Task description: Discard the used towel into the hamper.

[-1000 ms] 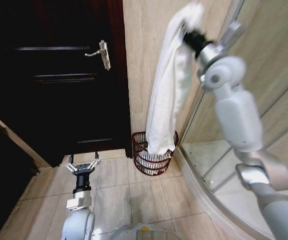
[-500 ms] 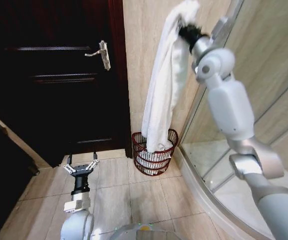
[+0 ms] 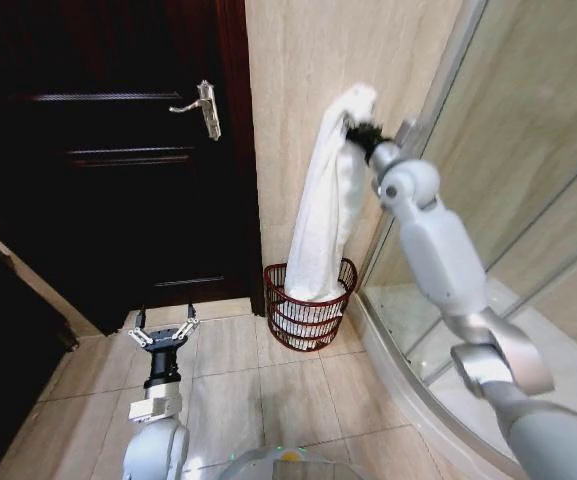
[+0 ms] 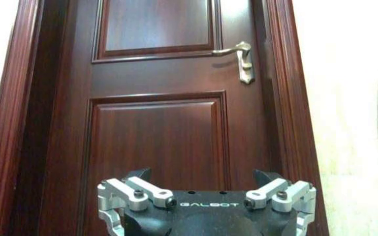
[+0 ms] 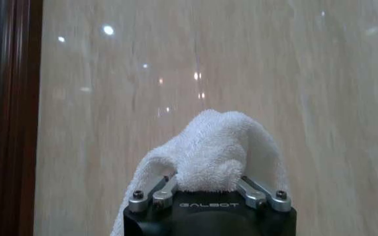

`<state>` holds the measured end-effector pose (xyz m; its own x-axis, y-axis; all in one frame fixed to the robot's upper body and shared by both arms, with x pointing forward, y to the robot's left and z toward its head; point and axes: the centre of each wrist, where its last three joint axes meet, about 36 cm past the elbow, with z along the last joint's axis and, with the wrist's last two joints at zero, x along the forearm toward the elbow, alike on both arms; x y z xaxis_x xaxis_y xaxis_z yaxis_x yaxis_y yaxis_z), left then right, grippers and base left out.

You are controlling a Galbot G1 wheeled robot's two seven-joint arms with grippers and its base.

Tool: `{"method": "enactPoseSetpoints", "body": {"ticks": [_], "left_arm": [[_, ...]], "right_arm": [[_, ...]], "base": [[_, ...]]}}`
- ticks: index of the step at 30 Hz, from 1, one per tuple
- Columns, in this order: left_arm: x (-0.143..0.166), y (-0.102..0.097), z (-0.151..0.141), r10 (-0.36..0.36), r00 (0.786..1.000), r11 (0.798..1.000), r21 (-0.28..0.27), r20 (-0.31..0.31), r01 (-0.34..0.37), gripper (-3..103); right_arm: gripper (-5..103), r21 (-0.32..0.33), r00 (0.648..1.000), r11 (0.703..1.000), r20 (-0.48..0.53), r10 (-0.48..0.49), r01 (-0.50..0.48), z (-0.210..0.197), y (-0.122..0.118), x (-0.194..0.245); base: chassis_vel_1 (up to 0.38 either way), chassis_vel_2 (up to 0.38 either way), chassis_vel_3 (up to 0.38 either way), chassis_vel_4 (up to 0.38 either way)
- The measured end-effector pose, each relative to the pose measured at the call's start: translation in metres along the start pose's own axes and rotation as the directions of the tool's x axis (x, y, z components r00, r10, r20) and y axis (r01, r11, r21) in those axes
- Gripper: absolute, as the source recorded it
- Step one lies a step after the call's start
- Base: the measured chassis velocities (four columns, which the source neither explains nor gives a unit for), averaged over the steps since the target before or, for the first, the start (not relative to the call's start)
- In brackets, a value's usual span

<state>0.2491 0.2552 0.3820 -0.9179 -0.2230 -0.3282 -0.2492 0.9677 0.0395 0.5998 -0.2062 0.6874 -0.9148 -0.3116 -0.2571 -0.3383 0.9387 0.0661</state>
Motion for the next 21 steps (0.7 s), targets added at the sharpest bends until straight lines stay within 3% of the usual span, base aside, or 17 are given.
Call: {"method": "enactPoseSetpoints", "body": {"ticks": [13,21], "left_arm": [[0.001,0.001,0.002,-0.001,1.000,1.000,-0.002,0.006,0.001,100],[0.002,0.002,0.005,-0.004,1.000,1.000,-0.001,0.015,0.004,100]], "right_arm": [[20,-0.037,0.991,0.999,-0.130,0.020,-0.025,0.088,0.007,0.034],[20,-0.050,0.958,0.998,-0.285,0.031,-0.047,0.138,0.003,0.062]], "base": [[0.000,0.000,0.000,0.000],[0.000,0.000,0.000,0.000]]}}
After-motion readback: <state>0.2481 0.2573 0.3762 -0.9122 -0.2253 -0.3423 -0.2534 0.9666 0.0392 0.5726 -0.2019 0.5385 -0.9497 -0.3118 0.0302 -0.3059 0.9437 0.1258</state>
